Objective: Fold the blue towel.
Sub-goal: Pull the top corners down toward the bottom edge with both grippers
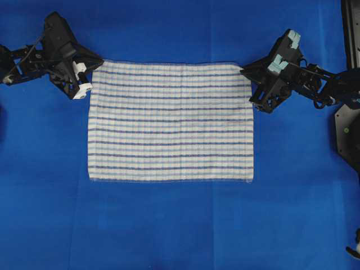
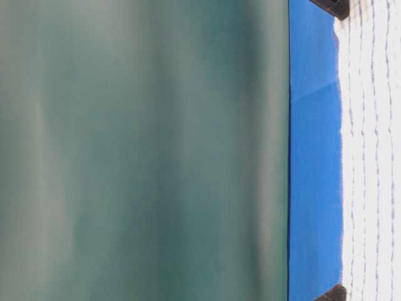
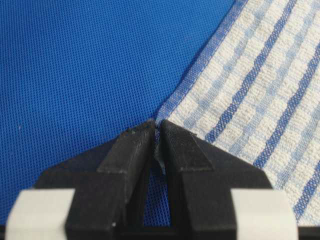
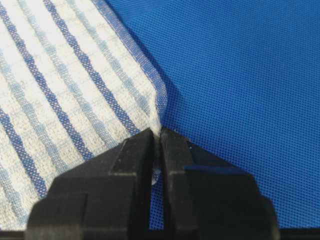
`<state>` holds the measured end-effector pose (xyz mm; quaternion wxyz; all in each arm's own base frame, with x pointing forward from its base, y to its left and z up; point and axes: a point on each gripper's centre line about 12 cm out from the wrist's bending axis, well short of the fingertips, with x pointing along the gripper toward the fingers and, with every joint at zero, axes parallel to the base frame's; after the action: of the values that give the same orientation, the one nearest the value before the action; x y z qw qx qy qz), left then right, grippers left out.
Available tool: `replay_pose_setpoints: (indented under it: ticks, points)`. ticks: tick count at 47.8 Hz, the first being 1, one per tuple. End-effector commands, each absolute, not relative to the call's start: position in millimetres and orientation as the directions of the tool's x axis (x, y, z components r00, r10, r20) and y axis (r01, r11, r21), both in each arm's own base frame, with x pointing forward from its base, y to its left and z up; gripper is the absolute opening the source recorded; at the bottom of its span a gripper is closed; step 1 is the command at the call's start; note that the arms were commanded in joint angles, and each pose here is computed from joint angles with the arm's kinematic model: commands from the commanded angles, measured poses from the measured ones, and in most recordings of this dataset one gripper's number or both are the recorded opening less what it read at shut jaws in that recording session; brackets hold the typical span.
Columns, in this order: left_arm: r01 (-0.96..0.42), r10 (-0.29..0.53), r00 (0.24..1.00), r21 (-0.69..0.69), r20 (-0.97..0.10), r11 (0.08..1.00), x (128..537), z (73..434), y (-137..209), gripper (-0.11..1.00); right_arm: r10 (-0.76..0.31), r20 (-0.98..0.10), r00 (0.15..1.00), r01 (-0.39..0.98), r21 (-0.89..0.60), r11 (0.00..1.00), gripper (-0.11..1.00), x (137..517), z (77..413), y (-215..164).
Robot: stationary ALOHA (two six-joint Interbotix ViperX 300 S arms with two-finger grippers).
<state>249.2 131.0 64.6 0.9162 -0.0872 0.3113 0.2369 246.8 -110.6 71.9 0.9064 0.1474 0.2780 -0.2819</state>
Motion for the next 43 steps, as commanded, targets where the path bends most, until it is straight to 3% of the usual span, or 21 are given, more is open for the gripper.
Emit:
replay_pose_setpoints:
  ticks: [1,17,43]
  points:
    - [-0.486,0.382,0.699,-0.011,-0.604,0.874,249,70,130,0.05,-0.435,-0.563,0.703,0.59,0.121,0.798,0.05,250,79,-111]
    - [-0.418,0.338,0.768,-0.026,-0.544,0.908,260,103,110,0.05,-0.422,-0.546,0.724,0.579,0.148,0.802,0.05,249,99,-108]
    - [-0.369,0.291,0.782,-0.034,-0.552,0.929,261,114,93,0.05,-0.399,-0.527,0.75,0.554,0.172,0.814,0.05,247,115,-101]
